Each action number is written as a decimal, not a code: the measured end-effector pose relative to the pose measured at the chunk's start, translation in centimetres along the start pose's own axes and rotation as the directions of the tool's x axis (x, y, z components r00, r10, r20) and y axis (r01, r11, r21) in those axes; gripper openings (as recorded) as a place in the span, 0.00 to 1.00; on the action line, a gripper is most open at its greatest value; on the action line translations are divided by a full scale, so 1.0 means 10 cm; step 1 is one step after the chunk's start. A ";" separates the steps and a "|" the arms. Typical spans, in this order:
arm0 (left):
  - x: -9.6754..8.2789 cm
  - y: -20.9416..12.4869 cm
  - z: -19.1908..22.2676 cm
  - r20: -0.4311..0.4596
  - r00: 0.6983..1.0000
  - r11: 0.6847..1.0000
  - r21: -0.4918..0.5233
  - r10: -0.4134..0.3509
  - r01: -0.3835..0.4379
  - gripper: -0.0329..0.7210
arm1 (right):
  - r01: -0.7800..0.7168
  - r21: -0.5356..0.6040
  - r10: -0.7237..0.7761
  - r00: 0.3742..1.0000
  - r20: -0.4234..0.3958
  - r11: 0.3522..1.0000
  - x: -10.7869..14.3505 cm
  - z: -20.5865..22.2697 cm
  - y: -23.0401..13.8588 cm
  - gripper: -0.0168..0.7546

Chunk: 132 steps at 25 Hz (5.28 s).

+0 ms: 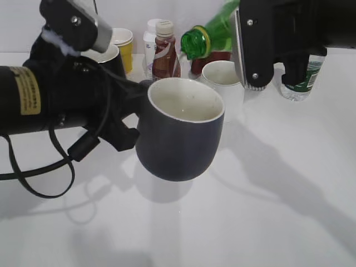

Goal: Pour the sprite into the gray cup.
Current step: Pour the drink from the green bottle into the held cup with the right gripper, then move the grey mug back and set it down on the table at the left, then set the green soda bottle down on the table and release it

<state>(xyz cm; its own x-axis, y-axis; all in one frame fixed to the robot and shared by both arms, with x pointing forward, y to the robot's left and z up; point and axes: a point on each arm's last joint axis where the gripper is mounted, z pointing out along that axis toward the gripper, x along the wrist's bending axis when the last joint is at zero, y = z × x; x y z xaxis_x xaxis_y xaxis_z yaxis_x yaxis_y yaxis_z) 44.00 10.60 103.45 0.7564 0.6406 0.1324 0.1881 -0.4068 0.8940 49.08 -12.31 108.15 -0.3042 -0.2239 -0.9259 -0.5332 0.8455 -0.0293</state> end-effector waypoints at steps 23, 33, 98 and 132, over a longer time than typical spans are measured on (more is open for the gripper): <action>0.00 -0.02 0.00 -0.005 1.000 1.000 0.019 0.000 0.000 0.12 | 0.155 0.005 -0.155 0.988 0.012 0.988 -0.01 0.00 0.00 0.57; 0.06 -0.03 0.00 -0.025 1.000 1.000 0.026 -0.009 0.009 0.12 | 0.041 -0.022 -0.041 0.999 0.015 0.999 -0.01 0.00 0.02 0.57; 1.05 -1.71 -0.23 -0.501 0.803 0.943 -0.245 -0.323 0.226 0.39 | -0.976 -0.207 0.970 -0.107 0.217 -0.062 0.53 -0.08 -0.65 0.57; 0.99 -1.37 -0.55 -0.512 0.801 0.927 -0.348 -0.311 0.137 0.38 | -0.987 -0.134 0.944 -0.124 0.304 -0.087 0.94 0.29 -0.89 0.76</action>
<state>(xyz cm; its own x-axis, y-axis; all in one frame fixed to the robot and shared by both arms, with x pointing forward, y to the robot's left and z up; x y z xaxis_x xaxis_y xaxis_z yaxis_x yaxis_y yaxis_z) 45.45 26.09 94.84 0.2271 0.9727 0.0474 0.0603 -0.0626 0.9962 53.31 -20.54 98.64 -0.2257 0.9738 -0.0270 0.2403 0.0825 0.9672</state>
